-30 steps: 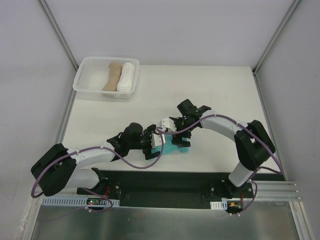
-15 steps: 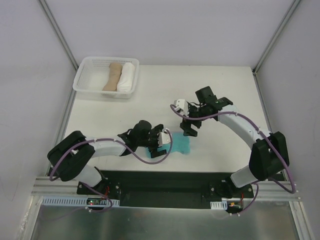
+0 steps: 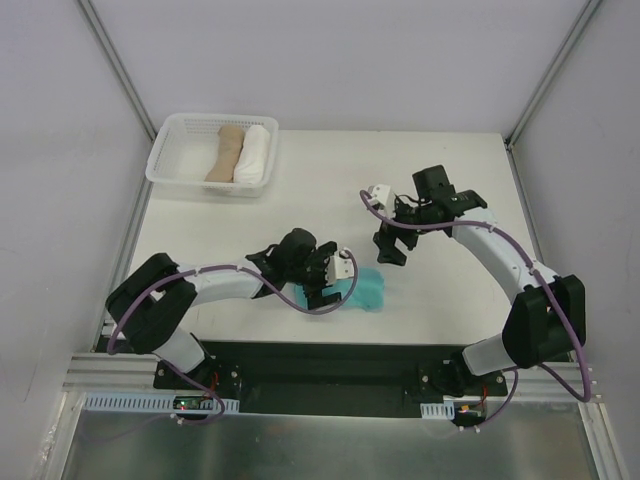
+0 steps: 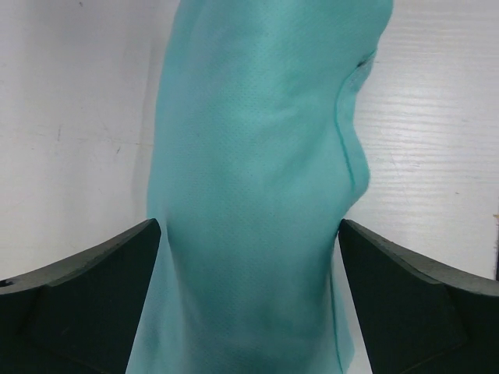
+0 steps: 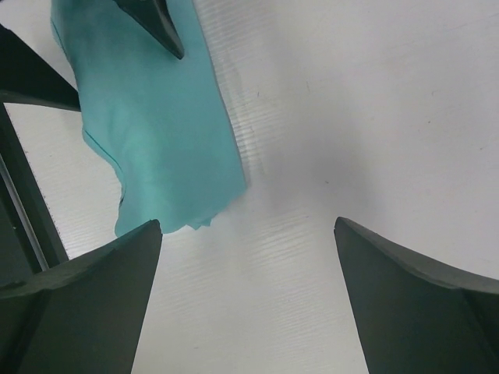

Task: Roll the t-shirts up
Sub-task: Roll the T-shirt to the center of the board, then pick up the T-shirt from the center of the board.

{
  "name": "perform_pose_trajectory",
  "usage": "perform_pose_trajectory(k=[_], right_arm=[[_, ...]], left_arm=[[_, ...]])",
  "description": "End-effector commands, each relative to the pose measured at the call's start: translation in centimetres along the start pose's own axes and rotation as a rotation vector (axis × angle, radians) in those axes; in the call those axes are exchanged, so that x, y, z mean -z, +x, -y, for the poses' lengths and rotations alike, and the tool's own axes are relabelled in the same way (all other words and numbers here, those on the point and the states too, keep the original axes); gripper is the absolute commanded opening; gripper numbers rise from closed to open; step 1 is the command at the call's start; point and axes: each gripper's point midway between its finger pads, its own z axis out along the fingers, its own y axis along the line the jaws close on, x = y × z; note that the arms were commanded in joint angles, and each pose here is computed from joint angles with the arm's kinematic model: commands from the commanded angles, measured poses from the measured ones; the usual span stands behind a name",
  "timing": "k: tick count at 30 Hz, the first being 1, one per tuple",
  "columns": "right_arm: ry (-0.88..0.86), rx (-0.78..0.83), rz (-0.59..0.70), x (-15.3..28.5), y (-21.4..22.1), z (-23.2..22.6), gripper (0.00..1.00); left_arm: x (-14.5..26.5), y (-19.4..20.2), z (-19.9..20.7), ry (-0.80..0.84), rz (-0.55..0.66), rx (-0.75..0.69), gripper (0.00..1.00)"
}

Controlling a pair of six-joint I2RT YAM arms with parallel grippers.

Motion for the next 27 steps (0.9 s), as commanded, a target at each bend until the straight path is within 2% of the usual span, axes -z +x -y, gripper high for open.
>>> perform_pose_trajectory(k=[1,6,12,20,27], right_arm=[[0.026,-0.021,0.078,2.5,-2.3,0.2,0.96],[0.05,-0.04,0.088,3.5,-2.2,0.8,0.96],[0.057,-0.086,0.092,3.8,-1.6,1.2,0.96],[0.066,-0.127,0.104,4.1,-0.9,1.0,0.96],[0.068,-0.142,0.105,4.2,-0.4,1.0,0.96]], left_arm=[[2.4,-3.4,1.2,0.072,0.036,-0.047,0.98],[3.9,-5.1,2.0,0.144,0.05,-0.027,0.99],[2.2,-5.3,0.7,0.166,0.025,0.007,0.99],[-1.2,-2.3,-1.0,0.147,-0.079,0.028,0.93],[-2.2,0.5,1.2,0.195,-0.149,0.013,0.84]])
